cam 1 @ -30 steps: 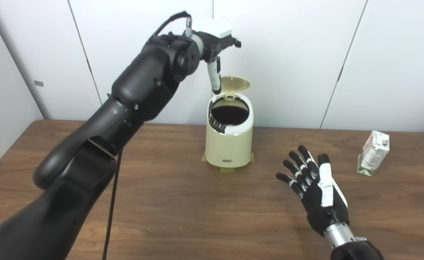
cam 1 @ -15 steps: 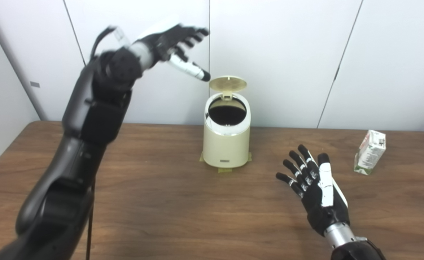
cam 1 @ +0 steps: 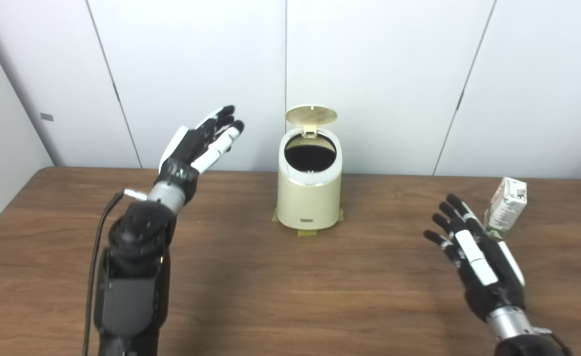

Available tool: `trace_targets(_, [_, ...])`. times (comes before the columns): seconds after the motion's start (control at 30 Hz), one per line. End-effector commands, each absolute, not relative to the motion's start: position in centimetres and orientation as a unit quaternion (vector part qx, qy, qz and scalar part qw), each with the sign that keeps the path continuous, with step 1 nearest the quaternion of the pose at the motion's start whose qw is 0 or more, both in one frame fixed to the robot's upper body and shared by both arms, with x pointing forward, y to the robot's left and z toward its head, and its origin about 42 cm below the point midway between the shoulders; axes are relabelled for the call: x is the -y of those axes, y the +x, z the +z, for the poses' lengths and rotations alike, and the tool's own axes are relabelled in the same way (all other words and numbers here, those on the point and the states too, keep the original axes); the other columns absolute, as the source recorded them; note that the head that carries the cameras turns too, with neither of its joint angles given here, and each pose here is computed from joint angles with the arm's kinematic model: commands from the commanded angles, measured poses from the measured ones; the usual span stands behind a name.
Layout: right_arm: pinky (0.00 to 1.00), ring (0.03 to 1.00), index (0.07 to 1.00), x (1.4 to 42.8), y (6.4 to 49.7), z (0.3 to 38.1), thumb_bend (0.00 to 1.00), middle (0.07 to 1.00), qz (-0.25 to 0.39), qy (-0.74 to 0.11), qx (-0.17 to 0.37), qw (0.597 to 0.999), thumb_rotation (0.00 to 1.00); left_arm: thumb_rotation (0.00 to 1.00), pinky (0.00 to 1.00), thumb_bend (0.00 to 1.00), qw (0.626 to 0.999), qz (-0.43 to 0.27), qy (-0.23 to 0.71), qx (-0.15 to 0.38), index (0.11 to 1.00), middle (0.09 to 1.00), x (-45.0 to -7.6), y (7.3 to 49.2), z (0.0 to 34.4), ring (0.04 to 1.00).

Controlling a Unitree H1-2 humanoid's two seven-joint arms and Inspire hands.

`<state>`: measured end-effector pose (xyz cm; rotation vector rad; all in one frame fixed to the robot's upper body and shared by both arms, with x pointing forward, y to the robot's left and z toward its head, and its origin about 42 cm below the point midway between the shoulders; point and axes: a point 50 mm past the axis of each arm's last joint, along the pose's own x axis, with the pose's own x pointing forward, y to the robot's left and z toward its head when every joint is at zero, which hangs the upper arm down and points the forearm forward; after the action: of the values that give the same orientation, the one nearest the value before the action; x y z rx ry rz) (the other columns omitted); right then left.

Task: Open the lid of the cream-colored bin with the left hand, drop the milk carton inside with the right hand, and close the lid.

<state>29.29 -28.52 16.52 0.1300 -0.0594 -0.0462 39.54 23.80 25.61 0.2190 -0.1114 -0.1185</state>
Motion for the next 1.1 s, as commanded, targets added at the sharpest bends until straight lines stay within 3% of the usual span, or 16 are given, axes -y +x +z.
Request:
trace_targets(0.0, [0.71,0.833,0.857,29.0,29.2,19.1,0.69,0.877,-0.029,0.053,0.088,0.994,0.29,0.83,0.89,0.57,0.99,-0.051,0.092,0.097,0.999,0.99,-22.9,38.6,26.0,0.955])
trace_targets(0.23, [0.71,0.83,0.829,30.5,27.1,20.2,0.76,0.866,-0.066,0.044,0.088,0.993,0.22,0.94,0.9,0.58,0.99,-0.026,0.081,0.114,1.0,0.984,-20.6,35.4,22.6,0.959])
trace_targets(0.43, [0.69,0.779,0.812,31.7,25.5,20.7,0.77,0.833,-0.1,0.024,0.094,0.99,0.29,0.99,0.93,0.64,0.992,-0.012,0.061,0.109,1.0,0.983,-20.9,33.9,20.8,0.952])
trace_targets(0.6, [0.68,0.771,0.81,32.5,24.4,21.1,0.78,0.837,-0.131,0.008,0.101,0.986,0.29,0.96,0.97,0.69,0.995,-0.005,0.041,0.093,1.0,0.997,-22.0,33.2,19.1,0.968])
trace_targets(0.73, [0.65,0.754,0.789,32.8,24.3,21.5,0.85,0.819,-0.169,-0.011,0.105,0.98,0.28,0.96,0.99,0.69,0.995,-0.003,0.032,0.093,1.0,1.0,-23.1,33.0,18.3,0.977])
trace_targets(0.83, [0.7,0.798,0.8,33.7,24.6,21.6,0.82,0.826,-0.202,-0.071,0.096,0.972,0.25,0.95,1.0,0.7,0.994,0.0,0.033,0.1,1.0,1.0,-23.7,33.0,18.6,0.988])
trace_targets(0.93, [0.75,0.812,0.793,34.5,25.3,21.5,0.87,0.815,-0.226,-0.149,0.107,0.957,0.3,0.93,1.0,0.72,0.994,0.0,0.036,0.104,1.0,0.995,-24.2,33.0,19.0,0.99])
trace_targets(1.0, [0.66,0.794,0.769,34.9,26.0,21.3,0.91,0.811,-0.231,-0.195,0.127,0.945,0.22,0.93,1.0,0.71,0.993,-0.002,0.045,0.107,1.0,0.99,-24.6,33.0,19.3,0.984])
trace_targets(1.07, [0.68,0.803,0.778,35.4,26.9,21.1,0.93,0.839,-0.222,-0.24,0.138,0.935,0.15,0.95,0.99,0.69,0.992,-0.005,0.06,0.107,1.0,0.99,-25.1,33.0,19.5,0.979])
